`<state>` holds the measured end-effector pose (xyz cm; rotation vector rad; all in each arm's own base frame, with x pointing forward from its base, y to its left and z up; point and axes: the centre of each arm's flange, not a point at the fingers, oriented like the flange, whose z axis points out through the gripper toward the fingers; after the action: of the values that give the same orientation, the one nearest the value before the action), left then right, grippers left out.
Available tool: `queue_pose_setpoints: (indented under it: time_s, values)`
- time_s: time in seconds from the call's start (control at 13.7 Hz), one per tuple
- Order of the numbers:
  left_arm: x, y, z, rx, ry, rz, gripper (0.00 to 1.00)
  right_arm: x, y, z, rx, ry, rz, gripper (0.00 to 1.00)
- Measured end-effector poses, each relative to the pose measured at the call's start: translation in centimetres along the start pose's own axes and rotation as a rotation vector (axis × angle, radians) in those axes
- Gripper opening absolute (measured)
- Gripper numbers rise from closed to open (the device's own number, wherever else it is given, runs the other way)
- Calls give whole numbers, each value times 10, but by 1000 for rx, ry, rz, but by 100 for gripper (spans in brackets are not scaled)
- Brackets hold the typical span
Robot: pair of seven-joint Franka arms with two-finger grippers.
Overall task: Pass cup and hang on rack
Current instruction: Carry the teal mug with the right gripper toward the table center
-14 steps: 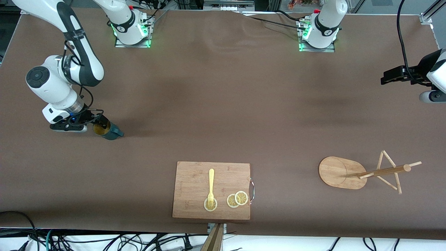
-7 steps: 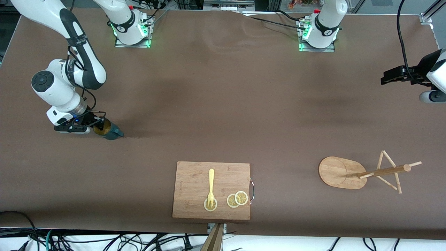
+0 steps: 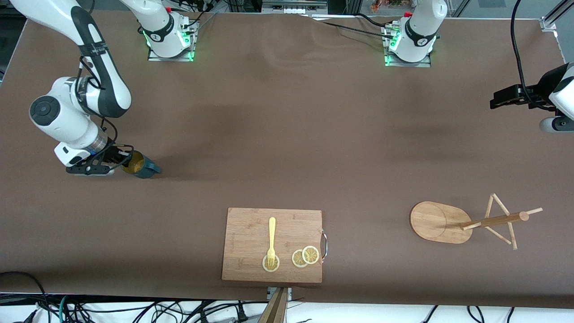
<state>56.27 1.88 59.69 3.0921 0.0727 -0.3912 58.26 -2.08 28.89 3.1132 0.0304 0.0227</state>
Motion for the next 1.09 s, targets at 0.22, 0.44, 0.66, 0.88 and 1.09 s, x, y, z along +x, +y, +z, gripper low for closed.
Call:
queue_pose_setpoints:
  time_s: [0.22, 0.44, 0.66, 0.88, 1.09]
  values:
    - [0, 0, 0, 0, 0, 0, 100, 23, -37, -49, 16, -51, -62, 4]
    - [0, 0, 0, 0, 0, 0, 100, 29, -101, -75, 30, -48, -167, 4]
    - [0, 0, 0, 0, 0, 0, 100, 19, -186, -82, 35, -37, -276, 4]
    - [0, 0, 0, 0, 0, 0, 100, 2, -273, -77, 35, -39, -222, 4]
    - [0, 0, 0, 0, 0, 0, 100, -7, -355, -66, 44, -31, -204, 4]
